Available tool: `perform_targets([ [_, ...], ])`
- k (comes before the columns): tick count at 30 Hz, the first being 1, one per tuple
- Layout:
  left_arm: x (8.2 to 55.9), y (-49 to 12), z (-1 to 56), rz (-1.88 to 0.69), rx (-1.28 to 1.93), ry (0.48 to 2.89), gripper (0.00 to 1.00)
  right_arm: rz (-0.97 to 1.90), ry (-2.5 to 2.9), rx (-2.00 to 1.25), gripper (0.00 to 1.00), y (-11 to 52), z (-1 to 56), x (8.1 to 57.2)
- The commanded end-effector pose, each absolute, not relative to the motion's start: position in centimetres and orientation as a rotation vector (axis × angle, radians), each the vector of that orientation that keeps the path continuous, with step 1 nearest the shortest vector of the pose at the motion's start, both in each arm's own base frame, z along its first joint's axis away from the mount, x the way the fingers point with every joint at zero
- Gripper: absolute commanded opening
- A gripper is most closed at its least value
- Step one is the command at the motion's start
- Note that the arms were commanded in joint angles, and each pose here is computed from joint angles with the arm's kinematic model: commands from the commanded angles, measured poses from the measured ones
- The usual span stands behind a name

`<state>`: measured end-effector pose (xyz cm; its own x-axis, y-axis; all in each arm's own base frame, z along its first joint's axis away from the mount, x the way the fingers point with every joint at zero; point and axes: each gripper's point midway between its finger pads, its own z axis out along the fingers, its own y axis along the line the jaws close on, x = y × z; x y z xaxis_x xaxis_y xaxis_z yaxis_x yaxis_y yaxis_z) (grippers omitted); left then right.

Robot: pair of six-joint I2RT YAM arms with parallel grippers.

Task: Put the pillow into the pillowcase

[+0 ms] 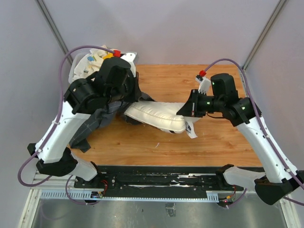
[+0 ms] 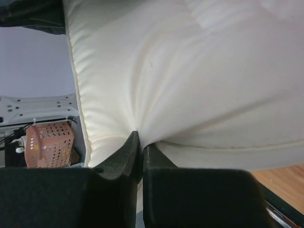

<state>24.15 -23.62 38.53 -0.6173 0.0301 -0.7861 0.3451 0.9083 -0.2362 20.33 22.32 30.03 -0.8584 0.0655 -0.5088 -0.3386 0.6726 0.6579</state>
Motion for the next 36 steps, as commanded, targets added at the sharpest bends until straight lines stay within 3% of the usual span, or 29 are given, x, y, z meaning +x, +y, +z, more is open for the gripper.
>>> perform_targets([
  [1,22.9,-25.2,43.2,-0.647,0.311,2.092,0.01,1.316,2.213,-0.302,0.01,23.9,37.4,17.8],
  [6,23.8,-27.2,41.7,-0.656,0.371,2.111,0.0,1.316,2.193,-0.253,0.01,23.5,38.6,19.1],
  [9,24.4,-28.4,40.0,-0.652,0.404,2.142,0.0,1.5,2.165,-0.188,0.01,24.2,38.7,19.8],
  [16,27.1,-29.4,37.3,-0.689,0.412,2.16,0.0,1.475,2.26,-0.078,0.01,24.0,33.0,22.1],
  [28,26.2,-33.3,41.6,-0.98,0.487,2.059,0.0,1.385,2.354,0.044,0.01,24.5,26.7,27.4],
  [36,25.2,-32.5,44.1,-1.026,0.436,2.03,0.0,1.605,2.276,-0.006,0.01,26.2,30.5,27.0],
])
